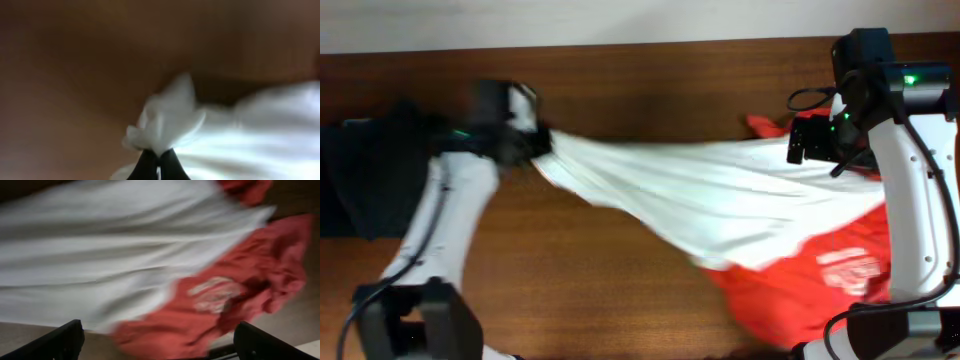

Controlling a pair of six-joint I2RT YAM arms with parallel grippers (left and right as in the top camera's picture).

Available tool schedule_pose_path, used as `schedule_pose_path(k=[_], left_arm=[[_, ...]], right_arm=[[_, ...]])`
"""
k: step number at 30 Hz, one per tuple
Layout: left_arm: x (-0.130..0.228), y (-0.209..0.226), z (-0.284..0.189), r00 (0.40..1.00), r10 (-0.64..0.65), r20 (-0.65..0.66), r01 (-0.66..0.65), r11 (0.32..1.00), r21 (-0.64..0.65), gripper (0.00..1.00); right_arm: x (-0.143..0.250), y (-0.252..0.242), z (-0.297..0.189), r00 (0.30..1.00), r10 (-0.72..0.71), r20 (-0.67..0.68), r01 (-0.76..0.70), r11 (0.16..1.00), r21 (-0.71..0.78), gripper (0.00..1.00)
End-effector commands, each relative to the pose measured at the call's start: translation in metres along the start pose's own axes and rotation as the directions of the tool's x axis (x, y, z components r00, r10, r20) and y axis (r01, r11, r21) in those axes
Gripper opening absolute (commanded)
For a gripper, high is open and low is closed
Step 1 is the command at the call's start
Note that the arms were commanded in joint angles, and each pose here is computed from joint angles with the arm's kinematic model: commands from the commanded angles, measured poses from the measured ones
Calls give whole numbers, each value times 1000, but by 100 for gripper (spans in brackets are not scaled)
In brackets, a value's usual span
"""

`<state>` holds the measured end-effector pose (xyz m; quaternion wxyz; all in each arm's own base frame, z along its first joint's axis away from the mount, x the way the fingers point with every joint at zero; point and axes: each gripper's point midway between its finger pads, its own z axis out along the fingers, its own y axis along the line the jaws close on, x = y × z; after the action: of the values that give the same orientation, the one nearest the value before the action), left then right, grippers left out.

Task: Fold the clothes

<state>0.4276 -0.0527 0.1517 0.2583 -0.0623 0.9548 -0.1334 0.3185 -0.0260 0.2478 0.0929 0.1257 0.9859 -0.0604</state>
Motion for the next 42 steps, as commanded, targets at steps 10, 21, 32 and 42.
schedule_pose_path(k=[10,21,32,42], left_arm=[[100,-9,5,870,-68,-488,90,996,21,99],[220,-96,52,715,-145,-684,140,988,-63,93],[232,-131,76,604,-500,-620,491,847,-204,93],[216,-78,63,754,-357,-551,285,934,-215,0]], right_arm=[[-4,-9,1,1000,21,8,-21,999,29,99],[-4,-9,1,1000,21,8,-21,999,29,99],[-4,-9,1,1000,21,6,-21,999,29,99],[3,-9,10,999,16,-28,-15,999,37,98]])
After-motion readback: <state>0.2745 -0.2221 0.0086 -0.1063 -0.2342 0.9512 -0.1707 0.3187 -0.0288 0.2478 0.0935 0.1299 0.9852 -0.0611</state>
